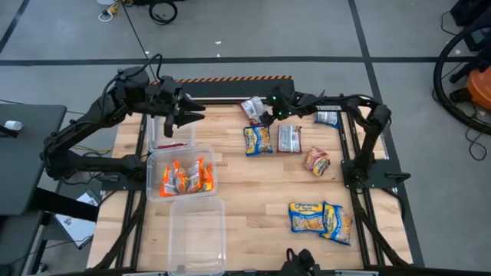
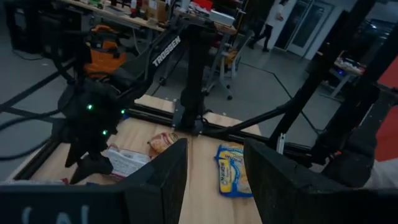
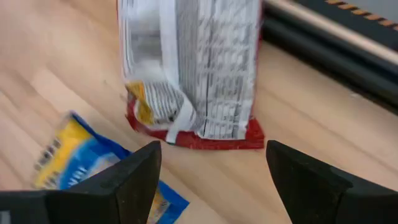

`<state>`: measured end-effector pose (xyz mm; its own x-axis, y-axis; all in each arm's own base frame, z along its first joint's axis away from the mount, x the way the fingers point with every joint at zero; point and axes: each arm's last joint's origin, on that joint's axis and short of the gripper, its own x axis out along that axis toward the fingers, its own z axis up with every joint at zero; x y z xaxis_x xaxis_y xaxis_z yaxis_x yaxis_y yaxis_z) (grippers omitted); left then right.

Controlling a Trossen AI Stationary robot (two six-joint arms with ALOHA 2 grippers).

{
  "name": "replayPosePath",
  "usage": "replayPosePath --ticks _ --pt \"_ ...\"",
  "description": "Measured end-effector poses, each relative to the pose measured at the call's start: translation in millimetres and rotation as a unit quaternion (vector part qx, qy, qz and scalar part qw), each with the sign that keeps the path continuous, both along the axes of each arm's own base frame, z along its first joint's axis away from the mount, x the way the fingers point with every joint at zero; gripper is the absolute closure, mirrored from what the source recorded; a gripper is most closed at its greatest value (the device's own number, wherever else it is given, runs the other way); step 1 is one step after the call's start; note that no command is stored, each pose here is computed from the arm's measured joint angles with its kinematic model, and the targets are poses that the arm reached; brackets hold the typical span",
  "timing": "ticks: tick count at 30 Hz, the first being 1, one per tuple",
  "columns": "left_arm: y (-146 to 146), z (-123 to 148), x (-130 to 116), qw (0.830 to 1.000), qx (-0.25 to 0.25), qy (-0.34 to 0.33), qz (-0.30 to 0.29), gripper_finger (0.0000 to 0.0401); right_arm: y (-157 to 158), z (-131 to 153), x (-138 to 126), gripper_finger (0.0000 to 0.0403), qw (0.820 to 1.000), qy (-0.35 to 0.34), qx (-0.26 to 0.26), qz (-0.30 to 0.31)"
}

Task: Sort Maruchan noodles
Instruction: Put the red noodle pack into the top transparent bin

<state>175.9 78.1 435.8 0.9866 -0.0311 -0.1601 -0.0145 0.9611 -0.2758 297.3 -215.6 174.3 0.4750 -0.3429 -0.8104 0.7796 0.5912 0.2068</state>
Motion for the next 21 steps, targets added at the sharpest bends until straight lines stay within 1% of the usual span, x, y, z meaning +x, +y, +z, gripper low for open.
replayPosePath --ticks 3,7,10,13,15,17,19,21 --pt "0 0 0 1.000 0.020 0.001 -0.004 0.0239 -6 -17 0 0.0109 0.999 0.020 0.010 0.038" --pt "2 -2 -1 0.998 0.055 0.010 0.002 0.0239 -15 -34 -4 0.0118 0.999 0.034 0.027 0.014" --pt "7 -3 -4 0.997 0.068 0.013 0.017 0.0239 -21 -36 -3 0.0131 1.000 0.024 0.013 0.001" --pt "12 -4 -7 0.997 0.073 0.019 0.029 0.0239 -24 -35 1 0.0143 1.000 0.010 -0.013 0.020" --pt "16 -4 -9 0.996 0.078 0.022 0.032 0.0239 -25 -35 3 0.0150 0.999 0.013 -0.028 0.039" --pt "18 -5 -10 0.995 0.085 0.023 0.038 0.0239 -24 -42 2 0.0157 0.998 0.034 -0.030 0.053" --pt "21 -4 -12 0.995 0.087 0.023 0.044 0.0239 -25 -46 1 0.0165 0.997 0.039 -0.022 0.058" --pt "24 -4 -13 0.995 0.087 0.023 0.051 0.0239 -26 -47 2 0.0178 0.997 0.045 -0.028 0.062"
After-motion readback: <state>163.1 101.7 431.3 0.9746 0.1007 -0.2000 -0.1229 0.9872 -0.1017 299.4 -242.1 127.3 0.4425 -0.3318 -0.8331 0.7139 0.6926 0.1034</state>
